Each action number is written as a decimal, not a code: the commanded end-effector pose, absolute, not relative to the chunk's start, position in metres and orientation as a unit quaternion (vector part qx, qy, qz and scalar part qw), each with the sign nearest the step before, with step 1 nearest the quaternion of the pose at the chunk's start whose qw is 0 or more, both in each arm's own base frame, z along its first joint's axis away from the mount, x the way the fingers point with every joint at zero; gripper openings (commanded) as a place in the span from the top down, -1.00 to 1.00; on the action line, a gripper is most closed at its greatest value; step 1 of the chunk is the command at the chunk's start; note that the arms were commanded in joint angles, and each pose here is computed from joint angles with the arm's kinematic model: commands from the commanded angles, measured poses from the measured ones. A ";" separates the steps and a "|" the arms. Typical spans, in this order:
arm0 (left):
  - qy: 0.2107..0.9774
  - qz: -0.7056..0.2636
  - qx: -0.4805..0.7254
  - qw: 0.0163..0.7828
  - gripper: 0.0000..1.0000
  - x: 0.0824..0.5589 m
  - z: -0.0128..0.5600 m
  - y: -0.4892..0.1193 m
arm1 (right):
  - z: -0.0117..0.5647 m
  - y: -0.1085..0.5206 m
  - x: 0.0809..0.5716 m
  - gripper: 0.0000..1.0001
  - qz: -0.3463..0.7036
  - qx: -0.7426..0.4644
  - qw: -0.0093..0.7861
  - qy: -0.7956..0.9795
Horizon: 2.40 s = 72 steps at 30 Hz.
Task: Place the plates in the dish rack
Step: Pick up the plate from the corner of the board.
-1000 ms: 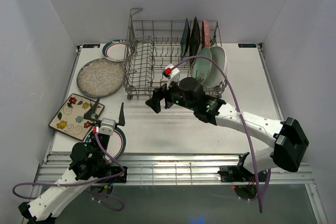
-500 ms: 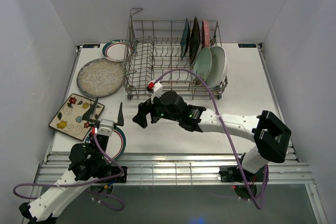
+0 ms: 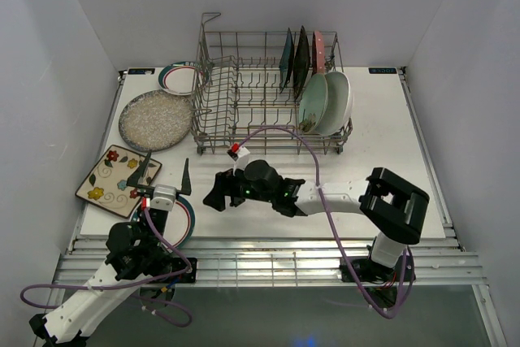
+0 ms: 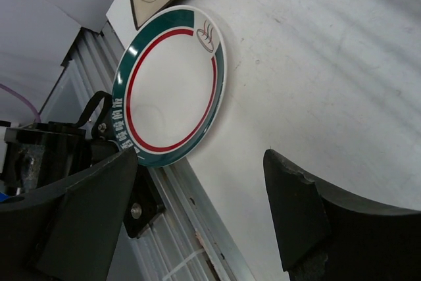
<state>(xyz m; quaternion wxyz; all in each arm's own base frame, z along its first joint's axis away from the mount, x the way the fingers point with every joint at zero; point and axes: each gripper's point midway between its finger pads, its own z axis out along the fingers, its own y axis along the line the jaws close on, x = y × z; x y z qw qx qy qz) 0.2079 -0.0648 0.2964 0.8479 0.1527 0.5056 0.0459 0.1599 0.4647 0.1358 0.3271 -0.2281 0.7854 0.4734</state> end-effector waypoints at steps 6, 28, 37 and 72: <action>0.481 0.037 0.120 0.868 -0.96 0.195 0.320 -0.050 | 0.142 0.488 0.140 -0.62 0.559 -0.165 0.296 0.757; 0.480 0.039 0.120 0.868 -0.96 0.195 0.320 -0.049 | 0.097 0.533 0.127 -0.47 0.577 -0.134 0.234 0.771; 0.481 0.040 0.121 0.868 -0.96 0.195 0.319 -0.049 | 0.086 0.547 0.126 -0.41 0.585 -0.127 0.216 0.772; 0.479 0.039 0.124 0.868 -0.96 0.195 0.320 -0.050 | 0.062 0.565 0.124 0.43 0.588 -0.114 0.192 0.778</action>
